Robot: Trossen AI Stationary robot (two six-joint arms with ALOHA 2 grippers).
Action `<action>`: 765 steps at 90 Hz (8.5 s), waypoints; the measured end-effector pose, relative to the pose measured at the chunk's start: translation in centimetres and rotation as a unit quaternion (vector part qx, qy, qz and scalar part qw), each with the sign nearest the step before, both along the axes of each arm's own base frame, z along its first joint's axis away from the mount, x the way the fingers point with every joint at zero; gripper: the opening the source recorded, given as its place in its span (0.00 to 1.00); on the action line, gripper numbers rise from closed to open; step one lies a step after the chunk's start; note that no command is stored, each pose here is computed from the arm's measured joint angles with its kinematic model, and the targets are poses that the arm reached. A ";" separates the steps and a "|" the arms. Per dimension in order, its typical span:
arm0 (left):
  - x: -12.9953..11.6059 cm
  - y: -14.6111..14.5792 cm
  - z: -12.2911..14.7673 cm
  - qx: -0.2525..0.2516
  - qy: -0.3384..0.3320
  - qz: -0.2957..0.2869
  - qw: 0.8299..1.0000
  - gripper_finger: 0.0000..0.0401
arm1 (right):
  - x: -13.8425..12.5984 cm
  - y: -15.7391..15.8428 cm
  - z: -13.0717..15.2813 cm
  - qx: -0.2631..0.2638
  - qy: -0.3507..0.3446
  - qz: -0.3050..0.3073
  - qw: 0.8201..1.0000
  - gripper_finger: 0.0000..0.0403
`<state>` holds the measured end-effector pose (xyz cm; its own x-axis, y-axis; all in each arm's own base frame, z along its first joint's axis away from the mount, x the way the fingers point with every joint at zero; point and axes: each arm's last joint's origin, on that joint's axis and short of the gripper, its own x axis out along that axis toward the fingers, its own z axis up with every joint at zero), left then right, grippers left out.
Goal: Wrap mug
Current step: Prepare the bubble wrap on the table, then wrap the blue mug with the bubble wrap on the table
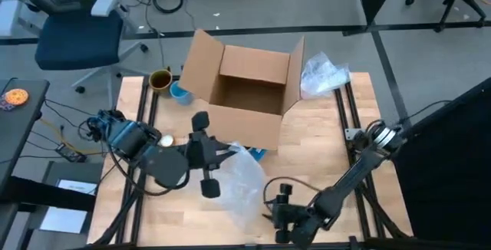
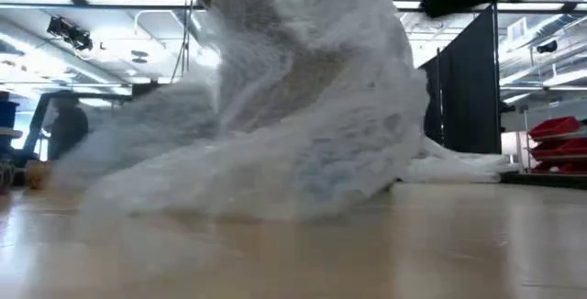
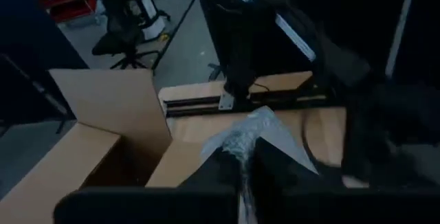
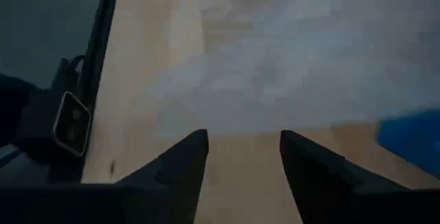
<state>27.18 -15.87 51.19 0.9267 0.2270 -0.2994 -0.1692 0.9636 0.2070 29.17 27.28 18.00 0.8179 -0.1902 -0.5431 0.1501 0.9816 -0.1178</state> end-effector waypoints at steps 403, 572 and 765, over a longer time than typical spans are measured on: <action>-2.8 -10.6 -29.4 0.031 0.384 0.047 0.922 0.61 | -4.1 -14.1 4.8 -0.061 0.365 -0.206 0.906 0.05; -11.4 11.9 -18.3 -0.108 0.214 0.386 0.891 0.61 | -10.0 -1.6 5.8 0.101 0.150 -0.053 0.982 0.05; -3.1 28.0 -24.9 -0.207 0.365 0.203 0.885 0.53 | -7.7 -2.3 5.5 0.153 0.173 -0.065 0.971 0.05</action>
